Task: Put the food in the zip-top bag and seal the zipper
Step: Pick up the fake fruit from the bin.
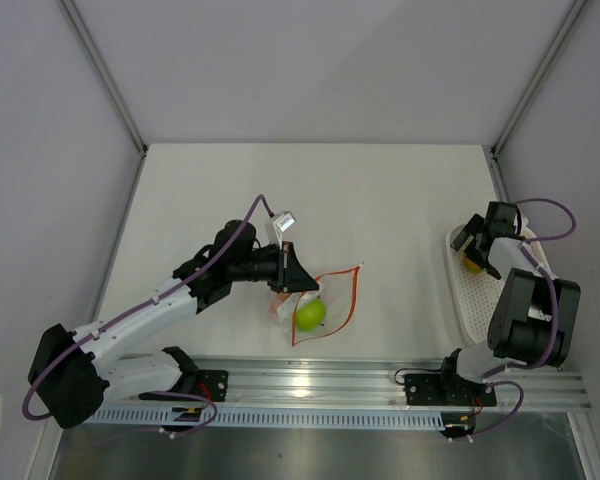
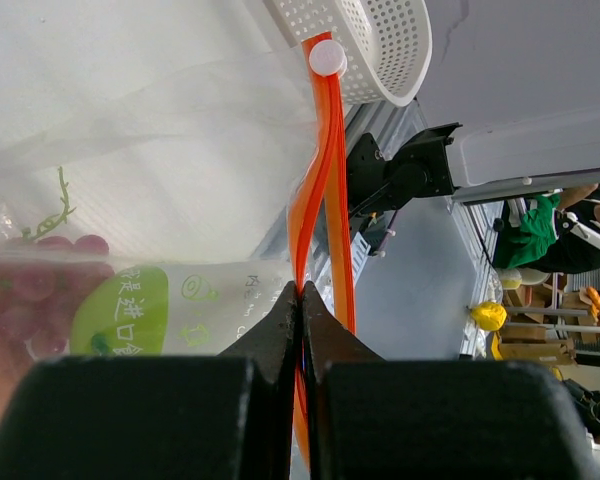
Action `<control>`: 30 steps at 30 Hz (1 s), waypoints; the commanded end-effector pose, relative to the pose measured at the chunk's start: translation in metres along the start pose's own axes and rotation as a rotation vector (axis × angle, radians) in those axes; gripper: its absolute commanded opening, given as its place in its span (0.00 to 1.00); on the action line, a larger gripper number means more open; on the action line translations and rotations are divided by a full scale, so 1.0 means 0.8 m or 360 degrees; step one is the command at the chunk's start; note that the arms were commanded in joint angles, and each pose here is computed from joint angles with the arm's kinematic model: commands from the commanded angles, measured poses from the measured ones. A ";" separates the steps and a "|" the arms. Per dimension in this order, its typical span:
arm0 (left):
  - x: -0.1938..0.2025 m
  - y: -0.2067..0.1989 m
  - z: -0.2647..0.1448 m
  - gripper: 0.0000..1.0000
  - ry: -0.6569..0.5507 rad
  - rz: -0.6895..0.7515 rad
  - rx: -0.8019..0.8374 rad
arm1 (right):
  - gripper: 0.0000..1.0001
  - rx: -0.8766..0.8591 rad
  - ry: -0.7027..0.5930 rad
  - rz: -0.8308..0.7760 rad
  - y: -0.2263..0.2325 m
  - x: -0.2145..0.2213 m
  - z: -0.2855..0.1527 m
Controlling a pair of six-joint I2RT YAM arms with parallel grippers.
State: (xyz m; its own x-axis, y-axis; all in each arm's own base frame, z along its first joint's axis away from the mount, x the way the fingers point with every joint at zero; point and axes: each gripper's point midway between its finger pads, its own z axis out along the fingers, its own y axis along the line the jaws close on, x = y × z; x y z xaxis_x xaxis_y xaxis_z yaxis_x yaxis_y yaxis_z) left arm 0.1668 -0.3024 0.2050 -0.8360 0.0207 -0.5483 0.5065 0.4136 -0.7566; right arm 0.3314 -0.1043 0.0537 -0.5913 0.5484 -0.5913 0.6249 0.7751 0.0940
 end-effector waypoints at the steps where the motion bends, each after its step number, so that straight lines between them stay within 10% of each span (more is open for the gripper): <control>1: -0.019 -0.021 -0.007 0.01 -0.0060 0.0050 0.0053 | 0.99 -0.0035 -0.0002 -0.0005 0.008 -0.008 0.011; 17: -0.018 -0.019 -0.007 0.01 -0.0065 0.0043 0.0058 | 0.22 -0.0087 -0.0091 0.0007 0.003 -0.017 -0.027; 30: -0.016 -0.023 -0.009 0.01 -0.0082 0.0030 0.0096 | 0.16 -0.1177 -0.0329 -0.0370 0.133 -0.012 -0.222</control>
State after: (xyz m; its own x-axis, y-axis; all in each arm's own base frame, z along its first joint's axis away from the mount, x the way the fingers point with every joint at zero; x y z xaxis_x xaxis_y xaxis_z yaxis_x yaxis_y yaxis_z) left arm 0.1661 -0.3023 0.2099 -0.8356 0.0096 -0.5492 0.5055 0.4046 -0.7621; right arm 0.3230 -0.0304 0.1872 -0.4517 0.4354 -0.7787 0.2693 0.8986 0.3462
